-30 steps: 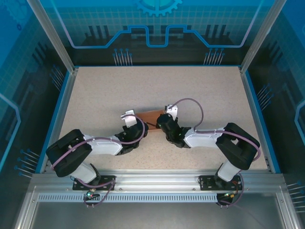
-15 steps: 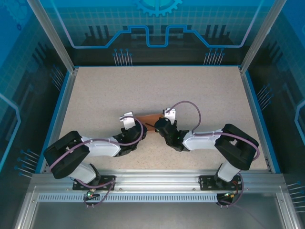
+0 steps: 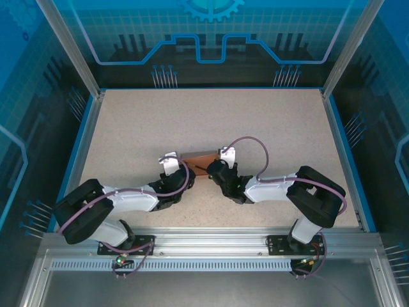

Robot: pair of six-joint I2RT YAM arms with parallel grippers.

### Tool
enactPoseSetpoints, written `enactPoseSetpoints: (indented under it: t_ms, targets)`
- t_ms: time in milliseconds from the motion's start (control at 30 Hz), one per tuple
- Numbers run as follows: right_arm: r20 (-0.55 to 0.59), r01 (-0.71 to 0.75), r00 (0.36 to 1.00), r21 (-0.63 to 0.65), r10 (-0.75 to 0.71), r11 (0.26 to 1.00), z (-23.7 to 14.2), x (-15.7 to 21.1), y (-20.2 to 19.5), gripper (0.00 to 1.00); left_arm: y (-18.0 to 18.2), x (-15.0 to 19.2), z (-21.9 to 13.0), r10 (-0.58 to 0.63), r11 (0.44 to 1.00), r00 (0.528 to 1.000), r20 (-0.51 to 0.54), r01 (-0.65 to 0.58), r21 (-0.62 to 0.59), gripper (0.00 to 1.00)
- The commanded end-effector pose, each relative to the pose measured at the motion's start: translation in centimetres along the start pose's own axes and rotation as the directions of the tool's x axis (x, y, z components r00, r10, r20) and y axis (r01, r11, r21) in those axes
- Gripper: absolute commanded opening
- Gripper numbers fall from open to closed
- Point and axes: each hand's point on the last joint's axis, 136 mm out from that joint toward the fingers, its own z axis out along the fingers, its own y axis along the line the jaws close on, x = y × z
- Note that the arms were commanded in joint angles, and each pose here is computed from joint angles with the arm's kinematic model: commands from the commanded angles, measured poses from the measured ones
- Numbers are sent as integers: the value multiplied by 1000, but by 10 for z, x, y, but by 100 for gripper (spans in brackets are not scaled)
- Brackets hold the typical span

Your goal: Fold the paper box

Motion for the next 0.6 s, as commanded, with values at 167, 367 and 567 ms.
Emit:
enactPoseSetpoints:
  t_ms: [167, 367, 567]
  targets:
    - [-103, 142, 986, 114, -130, 983, 2, 35, -31, 2, 14, 2, -10, 86, 996, 995, -44, -87, -5, 43]
    - [-99, 147, 986, 116, -136, 982, 2, 33, -29, 1, 11, 0, -18, 99, 995, 993, -65, -97, 37, 50]
    - [-96, 152, 985, 120, -141, 981, 2, 30, -29, 0, 16, -1, -24, 104, 994, 992, -73, -101, 44, 62]
